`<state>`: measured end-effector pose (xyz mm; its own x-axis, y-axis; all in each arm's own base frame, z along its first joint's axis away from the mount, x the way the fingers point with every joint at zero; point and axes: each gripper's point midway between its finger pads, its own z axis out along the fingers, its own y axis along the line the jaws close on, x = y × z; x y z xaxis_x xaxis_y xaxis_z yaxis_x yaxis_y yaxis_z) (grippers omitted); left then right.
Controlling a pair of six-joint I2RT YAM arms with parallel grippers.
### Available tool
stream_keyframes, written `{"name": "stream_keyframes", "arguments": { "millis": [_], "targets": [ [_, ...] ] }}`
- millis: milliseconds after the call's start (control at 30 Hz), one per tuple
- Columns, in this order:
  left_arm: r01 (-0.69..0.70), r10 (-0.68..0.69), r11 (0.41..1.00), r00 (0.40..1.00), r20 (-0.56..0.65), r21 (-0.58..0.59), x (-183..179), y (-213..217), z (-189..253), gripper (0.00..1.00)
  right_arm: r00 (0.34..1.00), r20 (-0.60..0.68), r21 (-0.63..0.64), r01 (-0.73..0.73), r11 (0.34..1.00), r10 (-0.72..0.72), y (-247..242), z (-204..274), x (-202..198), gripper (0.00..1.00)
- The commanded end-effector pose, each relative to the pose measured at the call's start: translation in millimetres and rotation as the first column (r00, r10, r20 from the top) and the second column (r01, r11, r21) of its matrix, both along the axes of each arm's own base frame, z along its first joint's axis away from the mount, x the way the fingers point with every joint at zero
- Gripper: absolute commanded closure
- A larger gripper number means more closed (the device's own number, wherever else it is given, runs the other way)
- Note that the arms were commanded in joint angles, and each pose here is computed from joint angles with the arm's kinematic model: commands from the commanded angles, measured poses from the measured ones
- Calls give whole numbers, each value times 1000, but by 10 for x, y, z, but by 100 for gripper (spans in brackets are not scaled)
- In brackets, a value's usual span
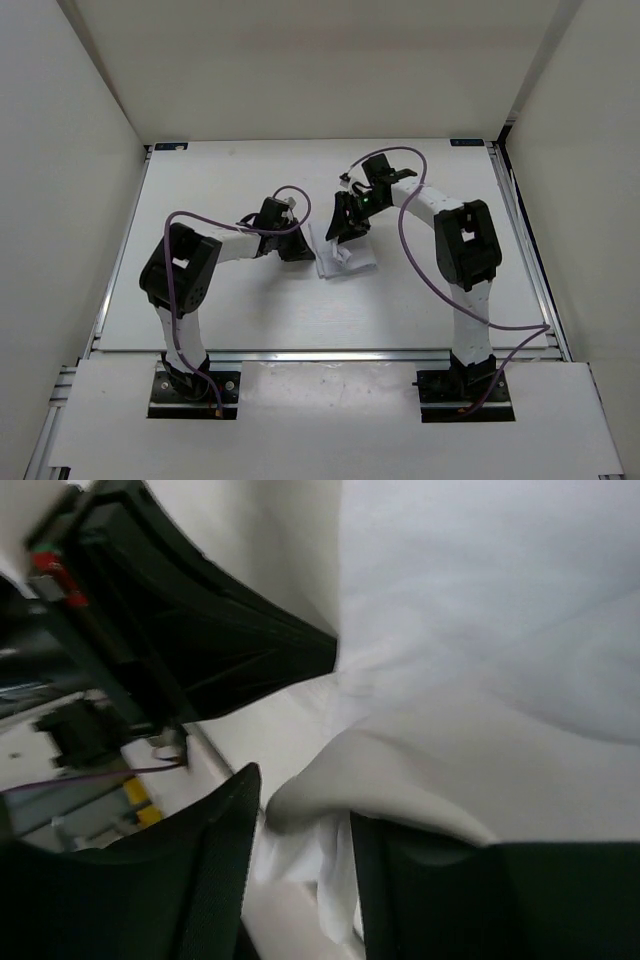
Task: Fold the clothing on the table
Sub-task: Fold the skirt
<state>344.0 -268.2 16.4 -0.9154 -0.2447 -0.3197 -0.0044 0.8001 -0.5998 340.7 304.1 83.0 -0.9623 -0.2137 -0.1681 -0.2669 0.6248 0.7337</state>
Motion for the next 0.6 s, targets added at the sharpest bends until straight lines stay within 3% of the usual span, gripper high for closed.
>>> {"name": "stream_keyframes", "arguments": {
  "millis": [0,100,267,467,567],
  "targets": [
    [-22,22,999,1000,-2,24,-33,131,41,87,998,4,242,-64,968,65,219,540,-1,48],
    [-26,26,1000,1000,-6,18,-29,138,39,86,996,78,273,-72,959,52,200,871,15,44],
    [-48,48,999,999,-6,7,15,196,39,87,990,142,315,-32,949,-13,-69,1311,-20,51],
    [-34,34,999,999,-5,10,-25,163,42,86,992,111,285,34,958,-68,-320,1192,47,62],
    [-40,40,999,999,-7,7,-18,169,43,86,983,146,197,77,977,-107,-352,1023,151,68]
  ]
}}
